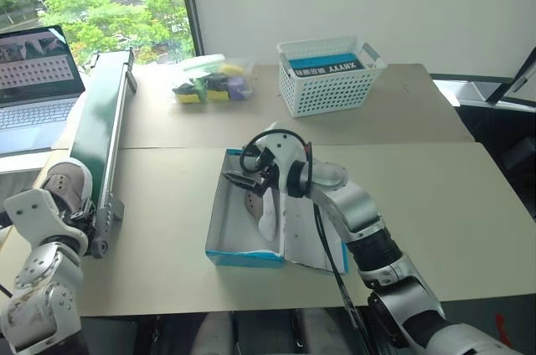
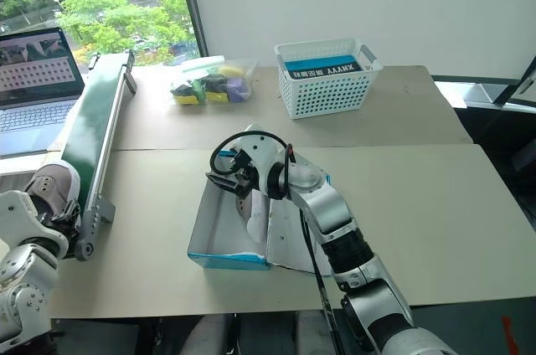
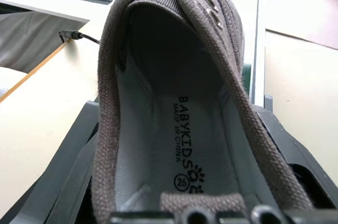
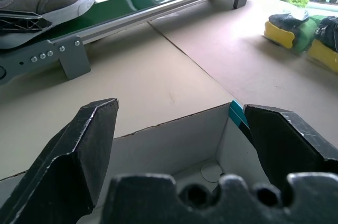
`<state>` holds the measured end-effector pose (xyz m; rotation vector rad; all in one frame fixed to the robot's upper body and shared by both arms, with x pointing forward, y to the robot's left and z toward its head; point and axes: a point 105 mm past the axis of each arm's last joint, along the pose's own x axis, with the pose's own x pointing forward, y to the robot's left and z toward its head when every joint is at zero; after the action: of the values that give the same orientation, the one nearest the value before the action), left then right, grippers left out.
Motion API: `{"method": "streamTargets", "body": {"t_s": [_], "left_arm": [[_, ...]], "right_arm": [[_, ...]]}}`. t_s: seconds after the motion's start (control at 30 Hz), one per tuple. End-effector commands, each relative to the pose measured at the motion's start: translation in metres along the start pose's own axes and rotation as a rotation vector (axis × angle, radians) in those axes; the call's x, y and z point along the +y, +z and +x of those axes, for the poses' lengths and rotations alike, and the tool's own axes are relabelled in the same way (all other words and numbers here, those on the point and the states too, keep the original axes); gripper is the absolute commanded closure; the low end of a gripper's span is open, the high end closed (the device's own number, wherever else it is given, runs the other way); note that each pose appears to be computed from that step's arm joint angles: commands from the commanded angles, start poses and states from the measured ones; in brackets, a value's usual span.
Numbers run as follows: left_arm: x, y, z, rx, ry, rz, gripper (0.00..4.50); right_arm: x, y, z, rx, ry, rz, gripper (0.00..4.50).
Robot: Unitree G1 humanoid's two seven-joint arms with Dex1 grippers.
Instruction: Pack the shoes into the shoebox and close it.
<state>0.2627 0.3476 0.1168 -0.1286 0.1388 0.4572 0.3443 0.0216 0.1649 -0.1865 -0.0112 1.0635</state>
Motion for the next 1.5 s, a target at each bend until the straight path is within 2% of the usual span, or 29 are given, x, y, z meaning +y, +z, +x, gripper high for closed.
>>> {"method": "streamTargets", "body": {"t_s": [0.03,0.17,0.2,0.27,0.33,0.47,0.63,1.03,1.2,1.5], "left_arm": [[-0.045,0.052,-0.013,-0.25,-0.159,0.045,2.02],[-0.091,0.064,-0.024,-0.324,-0.32,0.031,2.02],[-0.109,0.063,-0.028,-0.324,-0.39,0.017,2.02],[-0.16,0.056,-0.046,-0.288,-0.616,-0.086,2.02],[-0.188,0.056,-0.063,-0.27,-0.751,-0.167,2.02],[-0.217,0.051,-0.08,-0.228,-0.887,-0.222,2.02],[-0.234,0.048,-0.089,-0.194,-0.97,-0.219,2.02],[-0.235,0.039,-0.074,-0.137,-0.982,-0.204,2.02],[-0.239,0.041,-0.074,-0.142,-1.0,-0.191,2.02],[-0.256,0.041,-0.082,-0.137,-1.061,-0.186,2.02]], "right_arm": [[-0.01,0.023,0.0,-0.071,-0.044,0.022,0.0],[-0.03,0.023,0.002,-0.066,-0.129,0.206,0.0],[-0.036,0.023,0.002,-0.068,-0.14,0.319,0.0],[-0.037,0.024,0.005,-0.067,-0.082,0.639,0.0],[-0.032,0.032,0.005,-0.082,0.012,0.853,0.0],[-0.026,0.043,0.0,-0.081,0.102,0.984,0.0],[-0.023,0.049,-0.006,-0.083,0.116,1.001,0.0],[-0.02,0.068,-0.026,-0.213,0.154,1.071,0.0],[-0.015,0.065,-0.028,-0.184,0.149,1.05,0.0],[-0.009,0.044,-0.022,-0.095,0.101,1.045,0.0]]}}
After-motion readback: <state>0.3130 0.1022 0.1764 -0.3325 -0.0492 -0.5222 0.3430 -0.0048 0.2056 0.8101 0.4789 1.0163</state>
